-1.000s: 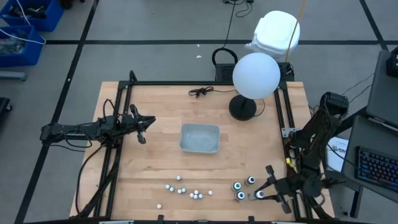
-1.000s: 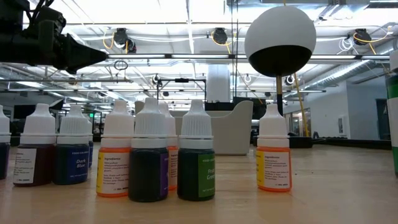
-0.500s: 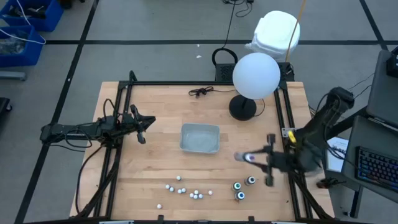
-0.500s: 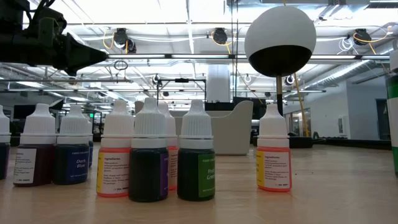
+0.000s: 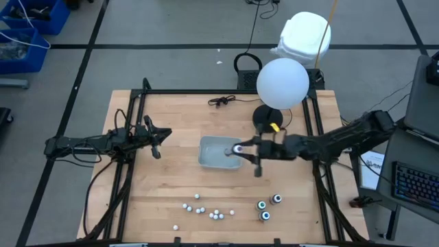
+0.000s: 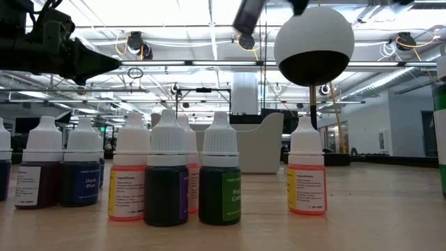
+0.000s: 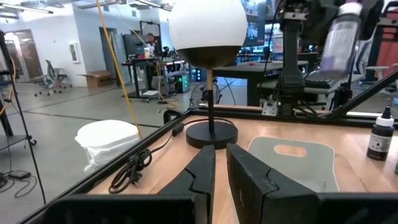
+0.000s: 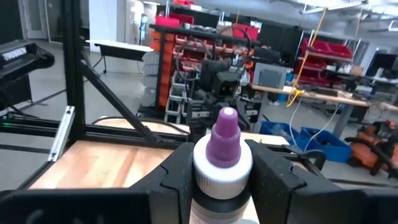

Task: Pick & Place food coloring
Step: Put the large violet food coloring bottle into the gray bin

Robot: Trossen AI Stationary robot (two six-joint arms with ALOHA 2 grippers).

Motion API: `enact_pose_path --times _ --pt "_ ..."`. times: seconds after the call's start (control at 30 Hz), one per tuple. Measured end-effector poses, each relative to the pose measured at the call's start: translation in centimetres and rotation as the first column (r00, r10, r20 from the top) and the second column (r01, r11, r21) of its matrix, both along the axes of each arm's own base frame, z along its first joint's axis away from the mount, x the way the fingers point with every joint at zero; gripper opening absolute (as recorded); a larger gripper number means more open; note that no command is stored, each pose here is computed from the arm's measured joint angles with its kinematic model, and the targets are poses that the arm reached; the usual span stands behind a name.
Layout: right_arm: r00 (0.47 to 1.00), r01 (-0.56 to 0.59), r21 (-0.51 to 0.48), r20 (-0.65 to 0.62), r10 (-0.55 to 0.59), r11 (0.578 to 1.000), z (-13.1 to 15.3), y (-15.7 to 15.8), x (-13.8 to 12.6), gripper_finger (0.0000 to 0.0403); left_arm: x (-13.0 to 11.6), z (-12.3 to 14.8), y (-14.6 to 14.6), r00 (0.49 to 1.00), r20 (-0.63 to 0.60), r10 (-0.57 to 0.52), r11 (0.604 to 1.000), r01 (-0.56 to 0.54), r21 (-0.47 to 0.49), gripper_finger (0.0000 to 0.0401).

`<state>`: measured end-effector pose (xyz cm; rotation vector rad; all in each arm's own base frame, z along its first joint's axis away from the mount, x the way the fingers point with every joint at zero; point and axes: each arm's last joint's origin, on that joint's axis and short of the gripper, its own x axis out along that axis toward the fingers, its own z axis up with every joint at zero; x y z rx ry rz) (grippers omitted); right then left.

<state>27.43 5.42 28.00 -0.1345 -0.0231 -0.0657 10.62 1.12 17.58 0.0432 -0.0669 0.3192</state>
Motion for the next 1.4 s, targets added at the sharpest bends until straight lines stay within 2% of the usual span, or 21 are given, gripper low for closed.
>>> enact_pose_path --times 0.27,0.4,0.6,0.97,1.4 --pt "0.989 0.083 -0.028 -0.118 -0.085 0.996 -2.0 -1.7 6.3 0.0110 0.0 -0.1 0.0 1.000 -0.012 0.000 1.000 0.000 0.000 0.0047" --pt "0.984 0.111 -0.035 -0.136 -0.115 0.993 -2.5 -2.5 8.6 0.0110 0.0 -0.2 0.0 1.000 -0.023 0.000 1.000 0.000 -0.001 0.0047" --pt "0.972 0.143 -0.038 -0.185 -0.148 0.989 -5.1 -3.5 11.2 0.0111 0.0 -0.2 0.0 1.000 -0.024 0.000 1.000 0.000 -0.003 0.0047" --pt "0.953 0.213 0.054 -0.234 -0.195 0.976 -9.5 -5.4 12.8 0.0111 0.0 -0.3 0.0 1.000 -0.023 -0.001 1.000 0.001 -0.012 0.0047" --pt "0.930 0.233 0.061 -0.306 -0.204 0.971 -12.7 -6.3 13.3 0.0111 0.0 -0.2 0.0 1.000 -0.023 -0.001 1.000 0.001 -0.010 0.0047"
